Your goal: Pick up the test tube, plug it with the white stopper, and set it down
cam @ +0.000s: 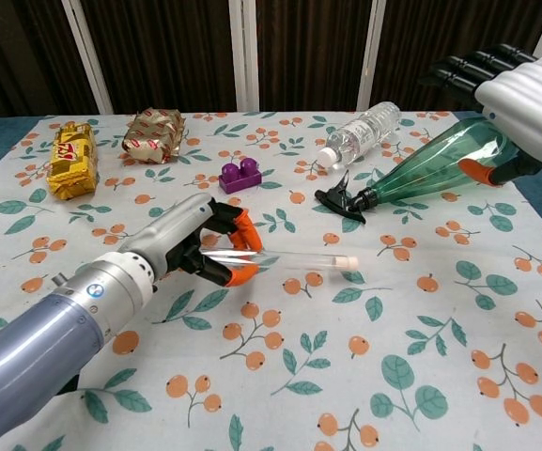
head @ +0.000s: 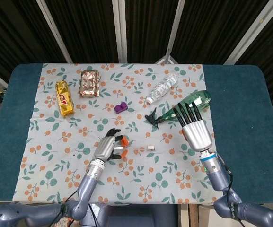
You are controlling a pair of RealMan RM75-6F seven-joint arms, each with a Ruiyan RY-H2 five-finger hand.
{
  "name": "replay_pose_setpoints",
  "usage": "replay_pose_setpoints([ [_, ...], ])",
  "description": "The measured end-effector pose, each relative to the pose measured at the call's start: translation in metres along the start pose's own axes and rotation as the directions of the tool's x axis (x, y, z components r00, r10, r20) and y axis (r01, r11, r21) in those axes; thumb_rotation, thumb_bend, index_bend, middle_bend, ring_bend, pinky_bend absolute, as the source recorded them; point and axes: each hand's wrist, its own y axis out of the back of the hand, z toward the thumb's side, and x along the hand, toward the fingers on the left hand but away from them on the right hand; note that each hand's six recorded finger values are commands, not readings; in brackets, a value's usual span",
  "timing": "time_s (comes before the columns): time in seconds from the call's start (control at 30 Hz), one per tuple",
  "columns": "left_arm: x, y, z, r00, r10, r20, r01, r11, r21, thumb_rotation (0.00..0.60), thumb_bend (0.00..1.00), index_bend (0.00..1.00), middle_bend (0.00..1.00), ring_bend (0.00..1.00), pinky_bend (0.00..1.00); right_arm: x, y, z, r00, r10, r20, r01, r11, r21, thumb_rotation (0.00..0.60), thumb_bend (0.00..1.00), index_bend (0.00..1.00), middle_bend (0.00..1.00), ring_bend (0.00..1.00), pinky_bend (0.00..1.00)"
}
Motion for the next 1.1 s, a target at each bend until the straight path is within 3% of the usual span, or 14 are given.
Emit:
replay_pose_setpoints([
  [0.33,-0.009,0.016,-0.026,0.999,0.006,-0.041,-0.002,0.997,0.082,0.600,0.47,0.49,0.42,0.12,0.00,0.002,0.001,0.001,1.000,0.005,0.008,-0.004,1.000,-0.014,0.600,0.41,0.06,0.04,0.01,0.00],
  [0.63,-0.018,0.031,-0.037,0.997,0.003,-0.073,0.003,0.996,0.087,0.600,0.33,0.36,0.31,0.10,0.00,0.006,0.002,0.004,1.000,0.016,0.019,-0.015,0.999,-0.038,0.600,0.41,0.06,0.04,0.01,0.00],
  [0.8,-0.021,0.040,-0.041,0.996,0.006,-0.088,0.003,0.995,0.096,0.600,0.31,0.33,0.27,0.09,0.00,0.009,0.004,0.003,0.999,0.028,0.035,-0.027,0.998,-0.054,0.600,0.41,0.06,0.03,0.00,0.00],
  [0.97,-0.023,0.063,-0.040,0.995,0.050,-0.086,-0.042,0.995,0.091,0.600,0.29,0.31,0.23,0.06,0.00,0.015,0.008,-0.004,0.994,0.064,0.094,-0.051,0.990,-0.131,0.600,0.38,0.05,0.01,0.00,0.00],
  [1.1,-0.028,0.094,-0.042,0.993,0.101,-0.064,-0.092,0.987,0.128,0.600,0.21,0.17,0.17,0.02,0.00,0.025,0.014,-0.021,0.978,0.116,0.175,-0.072,0.968,-0.239,0.600,0.27,0.00,0.00,0.00,0.00],
])
